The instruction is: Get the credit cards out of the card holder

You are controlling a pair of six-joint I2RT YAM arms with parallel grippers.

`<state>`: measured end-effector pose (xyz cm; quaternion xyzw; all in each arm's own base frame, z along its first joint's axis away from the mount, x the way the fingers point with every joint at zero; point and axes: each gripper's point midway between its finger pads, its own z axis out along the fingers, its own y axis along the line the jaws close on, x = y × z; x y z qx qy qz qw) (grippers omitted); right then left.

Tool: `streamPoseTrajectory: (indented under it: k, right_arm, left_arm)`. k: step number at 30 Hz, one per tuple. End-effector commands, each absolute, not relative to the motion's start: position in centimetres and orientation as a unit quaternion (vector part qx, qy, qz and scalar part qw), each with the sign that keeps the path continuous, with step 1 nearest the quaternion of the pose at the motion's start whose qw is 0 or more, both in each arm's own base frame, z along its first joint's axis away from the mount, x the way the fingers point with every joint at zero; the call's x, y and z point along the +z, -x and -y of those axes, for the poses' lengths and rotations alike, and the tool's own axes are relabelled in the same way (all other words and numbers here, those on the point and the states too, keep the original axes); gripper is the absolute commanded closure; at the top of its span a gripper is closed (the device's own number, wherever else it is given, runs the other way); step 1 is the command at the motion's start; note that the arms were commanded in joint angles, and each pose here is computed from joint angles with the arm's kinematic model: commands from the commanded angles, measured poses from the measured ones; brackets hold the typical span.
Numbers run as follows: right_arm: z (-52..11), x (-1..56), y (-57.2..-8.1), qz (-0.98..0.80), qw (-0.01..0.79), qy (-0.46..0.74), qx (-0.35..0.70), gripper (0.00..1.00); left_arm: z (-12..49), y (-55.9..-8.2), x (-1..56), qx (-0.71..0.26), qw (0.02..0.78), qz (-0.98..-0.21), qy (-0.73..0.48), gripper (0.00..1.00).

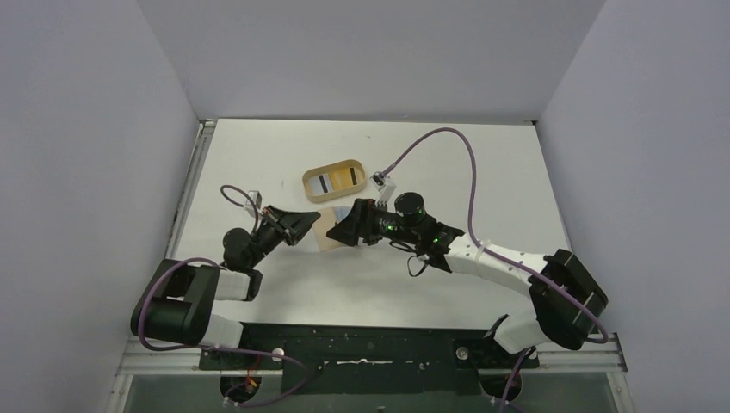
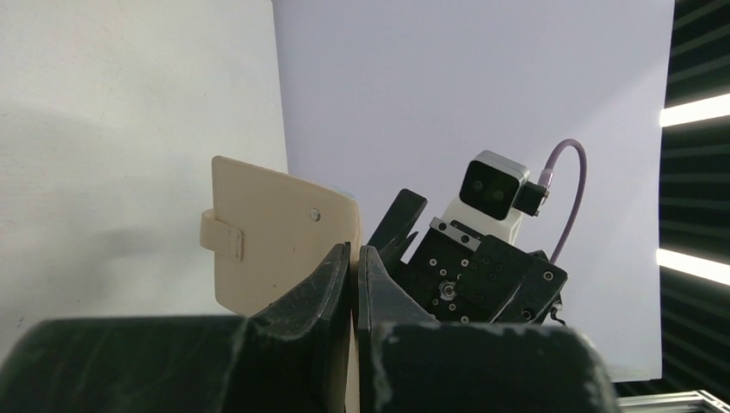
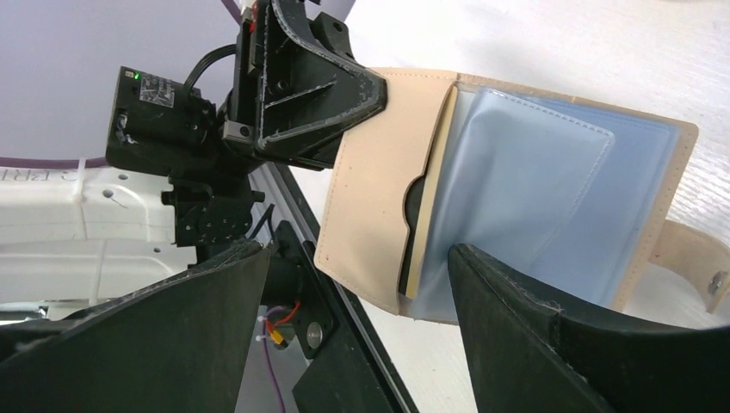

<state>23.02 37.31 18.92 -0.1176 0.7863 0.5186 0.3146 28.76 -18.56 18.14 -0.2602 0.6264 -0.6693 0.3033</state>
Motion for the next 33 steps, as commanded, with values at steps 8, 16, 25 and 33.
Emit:
streamPoseTrajectory:
  k: [8,16,25,33]
  right_arm:
    - [-37.2,23.7,-22.8,-0.753,0.363,0.141,0.531,0.21]
    - [-32.8,25.0,-24.9,-0.788,0.438,0.125,0.413,0.2]
    - [-36.6,25.8,-23.4,-0.753,0.398,0.17,0.495,0.19]
    - [-38.2,24.3,-23.6,-0.756,0.371,0.174,0.511,0.19]
  left_arm:
    - [18.5,-28.3,20.3,-0.682,0.33,-0.612,0.224,1.0]
    - [18.5,-28.2,20.5,-0.68,0.333,-0.615,0.219,1.0]
    - [18.5,-28.1,20.7,-0.682,0.332,-0.612,0.222,1.0]
    - [18.4,-28.2,21.2,-0.688,0.334,-0.605,0.224,1.0]
